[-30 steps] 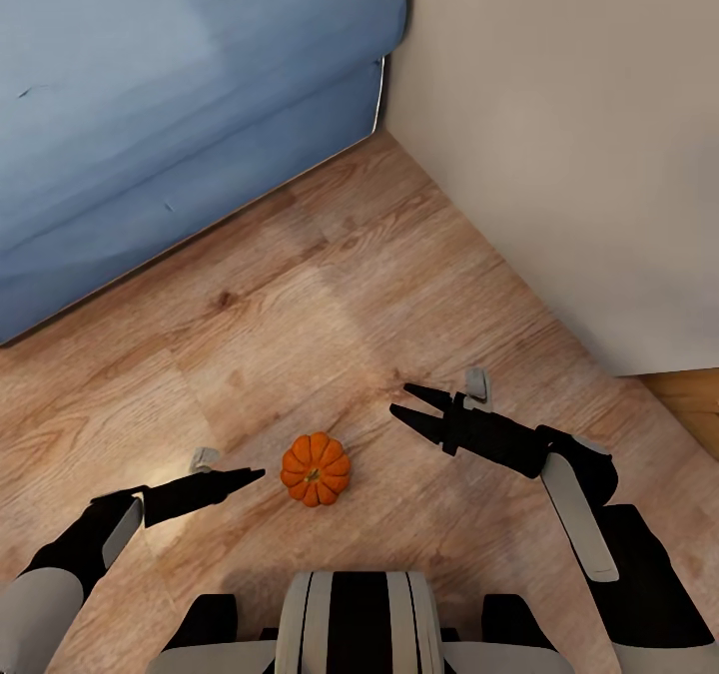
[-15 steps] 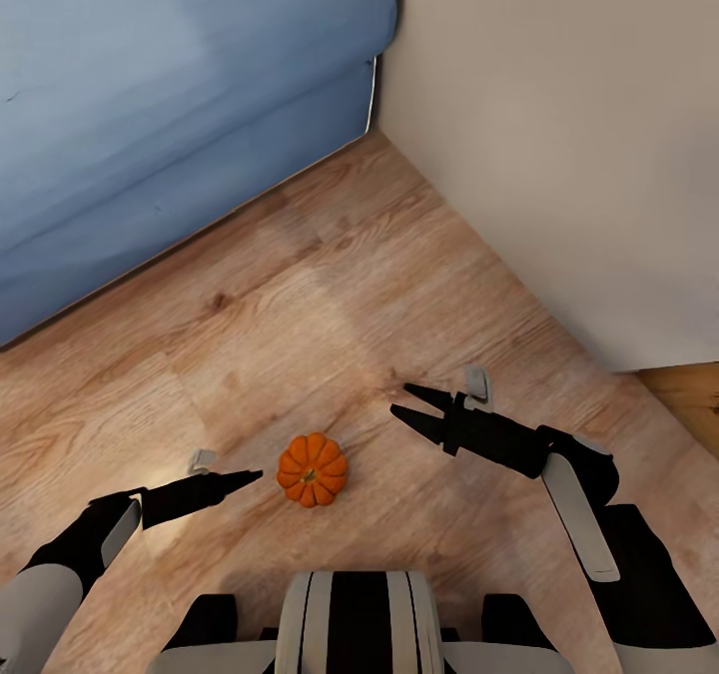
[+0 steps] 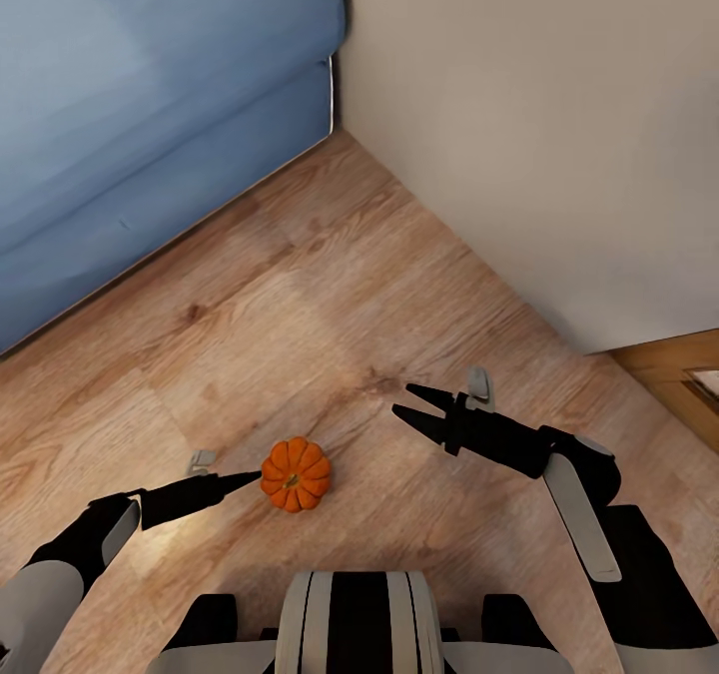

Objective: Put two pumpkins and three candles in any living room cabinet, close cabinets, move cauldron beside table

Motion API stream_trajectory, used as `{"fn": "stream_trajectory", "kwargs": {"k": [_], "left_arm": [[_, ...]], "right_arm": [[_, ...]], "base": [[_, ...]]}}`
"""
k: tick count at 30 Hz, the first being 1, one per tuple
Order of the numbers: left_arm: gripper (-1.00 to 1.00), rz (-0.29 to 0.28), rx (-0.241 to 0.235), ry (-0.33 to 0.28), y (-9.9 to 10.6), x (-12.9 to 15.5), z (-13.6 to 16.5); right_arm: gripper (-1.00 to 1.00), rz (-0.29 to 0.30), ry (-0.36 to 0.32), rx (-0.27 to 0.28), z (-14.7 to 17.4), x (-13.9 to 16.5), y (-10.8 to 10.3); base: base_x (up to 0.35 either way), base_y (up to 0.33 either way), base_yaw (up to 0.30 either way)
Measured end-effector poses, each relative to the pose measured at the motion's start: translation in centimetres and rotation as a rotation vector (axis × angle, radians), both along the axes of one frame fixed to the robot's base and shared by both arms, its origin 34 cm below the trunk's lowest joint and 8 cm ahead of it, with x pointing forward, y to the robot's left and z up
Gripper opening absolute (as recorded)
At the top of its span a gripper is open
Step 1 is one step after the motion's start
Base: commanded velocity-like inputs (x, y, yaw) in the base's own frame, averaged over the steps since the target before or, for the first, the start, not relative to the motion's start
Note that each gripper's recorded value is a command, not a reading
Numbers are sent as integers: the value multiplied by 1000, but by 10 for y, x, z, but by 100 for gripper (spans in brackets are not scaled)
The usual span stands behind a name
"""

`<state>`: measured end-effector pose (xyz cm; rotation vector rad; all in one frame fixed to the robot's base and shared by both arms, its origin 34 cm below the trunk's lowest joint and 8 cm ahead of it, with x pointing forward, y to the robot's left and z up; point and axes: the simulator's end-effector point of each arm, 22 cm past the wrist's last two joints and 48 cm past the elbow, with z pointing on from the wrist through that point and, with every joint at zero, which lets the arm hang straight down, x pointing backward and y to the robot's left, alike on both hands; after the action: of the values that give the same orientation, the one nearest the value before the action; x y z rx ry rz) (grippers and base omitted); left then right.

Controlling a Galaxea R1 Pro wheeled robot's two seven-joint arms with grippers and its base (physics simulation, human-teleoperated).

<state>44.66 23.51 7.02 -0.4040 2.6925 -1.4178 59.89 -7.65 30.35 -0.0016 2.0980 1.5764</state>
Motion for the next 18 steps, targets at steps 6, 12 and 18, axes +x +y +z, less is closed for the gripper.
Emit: {"fn": "stream_trajectory", "kwargs": {"k": [6,12,18], "left_arm": [[100,1,2,5,1,-3,-1],[100,3,3,7,1,-3,-1],[100,4,3,8,0,-3,-2]], "right_arm": [[100,13,-13,31,7,-2,2],[100,16,-19,42,10,-3,3],[100,16,-22,44,11,-2,2]], "base": [[0,0,-6],[0,0,-45],[0,0,-207]]}}
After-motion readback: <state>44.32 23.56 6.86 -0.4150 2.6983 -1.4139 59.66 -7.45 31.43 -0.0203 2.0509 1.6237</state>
